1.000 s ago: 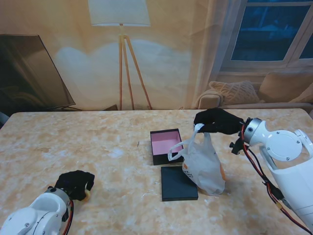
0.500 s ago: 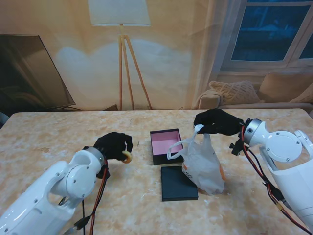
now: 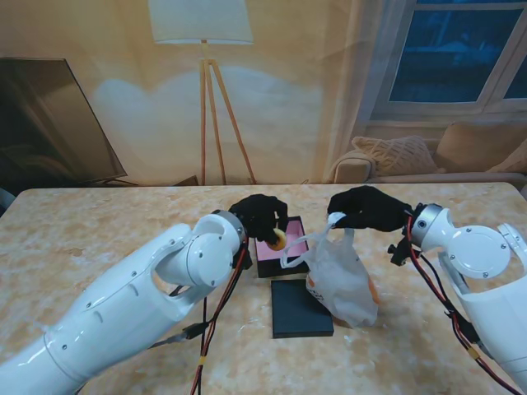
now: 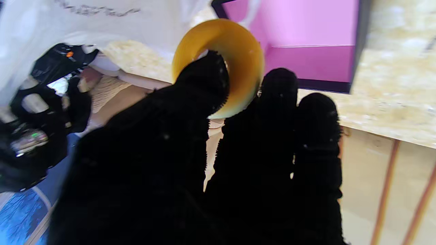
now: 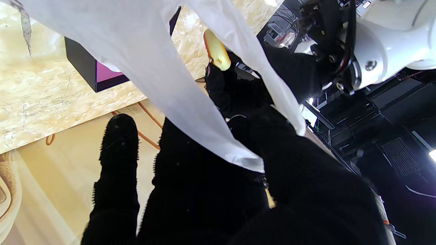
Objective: Pack mini donuts into a plastic bag, tie the opening and put the bag into the gift box
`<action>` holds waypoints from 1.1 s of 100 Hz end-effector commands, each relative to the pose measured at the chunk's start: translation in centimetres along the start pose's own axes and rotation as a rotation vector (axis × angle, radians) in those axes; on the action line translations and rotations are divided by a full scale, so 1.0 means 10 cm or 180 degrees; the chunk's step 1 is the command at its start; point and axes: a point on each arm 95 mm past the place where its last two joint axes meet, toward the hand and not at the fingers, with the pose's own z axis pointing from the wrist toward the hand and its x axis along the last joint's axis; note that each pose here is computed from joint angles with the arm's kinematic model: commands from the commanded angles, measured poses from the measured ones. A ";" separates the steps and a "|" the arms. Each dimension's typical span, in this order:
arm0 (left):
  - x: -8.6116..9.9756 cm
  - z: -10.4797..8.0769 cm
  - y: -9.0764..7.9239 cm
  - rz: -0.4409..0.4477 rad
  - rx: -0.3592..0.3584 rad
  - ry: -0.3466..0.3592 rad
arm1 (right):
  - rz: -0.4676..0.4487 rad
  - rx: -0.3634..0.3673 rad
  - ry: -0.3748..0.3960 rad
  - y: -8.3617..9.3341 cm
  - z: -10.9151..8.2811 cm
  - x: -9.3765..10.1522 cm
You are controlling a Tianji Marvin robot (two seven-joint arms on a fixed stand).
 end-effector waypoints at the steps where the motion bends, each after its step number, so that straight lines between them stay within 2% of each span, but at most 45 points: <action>1: 0.21 0.02 -0.07 -0.0049 0.0007 0.0141 | 0.0004 0.0058 0.0005 -0.07 0.00 0.01; 22: 0.44 0.18 -0.03 -0.0172 -0.0078 0.0147 | -0.0005 0.0038 -0.0026 -0.09 -0.01 0.02; 45: 0.59 0.31 0.07 -0.0386 -0.0158 0.0083 | -0.0025 0.0029 -0.0029 -0.08 -0.03 0.03; 57: 0.63 0.31 0.13 -0.0546 -0.0290 0.0070 | -0.0028 0.0022 -0.0025 -0.08 -0.04 0.03; 74: 0.65 0.29 0.20 -0.0617 -0.0392 0.0085 | -0.0027 0.0011 -0.0035 -0.08 -0.03 0.03; 110: 0.70 0.23 0.21 -0.0857 -0.0502 0.0112 | -0.0029 -0.0001 -0.0040 -0.08 -0.04 0.03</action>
